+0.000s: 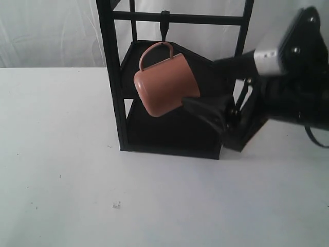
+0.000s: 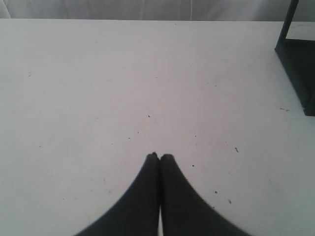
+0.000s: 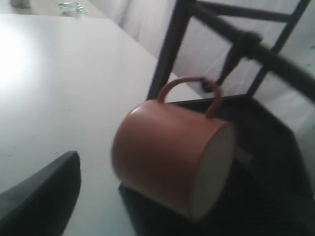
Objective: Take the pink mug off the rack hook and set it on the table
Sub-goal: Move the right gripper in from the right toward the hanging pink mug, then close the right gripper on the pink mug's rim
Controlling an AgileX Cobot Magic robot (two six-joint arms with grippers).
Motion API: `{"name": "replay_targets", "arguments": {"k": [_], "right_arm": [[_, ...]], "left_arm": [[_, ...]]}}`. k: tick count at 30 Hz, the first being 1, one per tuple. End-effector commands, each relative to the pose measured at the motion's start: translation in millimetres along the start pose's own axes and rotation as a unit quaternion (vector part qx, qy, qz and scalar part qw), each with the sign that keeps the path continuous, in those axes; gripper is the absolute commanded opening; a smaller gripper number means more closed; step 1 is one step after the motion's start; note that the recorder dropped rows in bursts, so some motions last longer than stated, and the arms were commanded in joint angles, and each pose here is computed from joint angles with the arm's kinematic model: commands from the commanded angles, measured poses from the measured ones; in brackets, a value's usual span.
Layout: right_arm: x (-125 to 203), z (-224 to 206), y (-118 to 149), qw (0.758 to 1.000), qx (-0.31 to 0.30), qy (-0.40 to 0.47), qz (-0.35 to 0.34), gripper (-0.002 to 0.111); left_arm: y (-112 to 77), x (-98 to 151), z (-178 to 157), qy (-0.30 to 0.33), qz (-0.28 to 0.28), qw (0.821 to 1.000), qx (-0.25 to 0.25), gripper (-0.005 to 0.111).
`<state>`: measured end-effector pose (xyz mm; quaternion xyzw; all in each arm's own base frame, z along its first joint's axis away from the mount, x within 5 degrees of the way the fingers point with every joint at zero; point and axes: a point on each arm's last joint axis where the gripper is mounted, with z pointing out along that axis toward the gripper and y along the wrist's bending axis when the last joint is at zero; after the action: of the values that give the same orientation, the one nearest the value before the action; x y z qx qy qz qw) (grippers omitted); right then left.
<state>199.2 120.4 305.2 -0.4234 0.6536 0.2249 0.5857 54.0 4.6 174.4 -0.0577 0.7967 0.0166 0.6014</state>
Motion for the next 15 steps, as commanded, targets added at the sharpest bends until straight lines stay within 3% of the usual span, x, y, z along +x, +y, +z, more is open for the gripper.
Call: {"name": "replay_targets", "arguments": {"k": [1, 9, 15], "right_arm": [[-15.3, 5.7, -15.0, 0.999, 0.031, -0.010, -0.016, 0.077], [0.2, 24.9, -14.0, 1.000, -0.024, -0.001, 0.009, 0.077], [1.9, 28.3, -17.5, 0.999, -0.017, 0.006, 0.034, 0.077]], "left_arm": [[-0.4, 0.9, 0.1, 0.000, -0.002, 1.000, 0.004, 0.000], [-0.4, 0.9, 0.1, 0.000, -0.002, 1.000, 0.004, 0.000], [-0.4, 0.9, 0.1, 0.000, -0.002, 1.000, 0.004, 0.000]]}}
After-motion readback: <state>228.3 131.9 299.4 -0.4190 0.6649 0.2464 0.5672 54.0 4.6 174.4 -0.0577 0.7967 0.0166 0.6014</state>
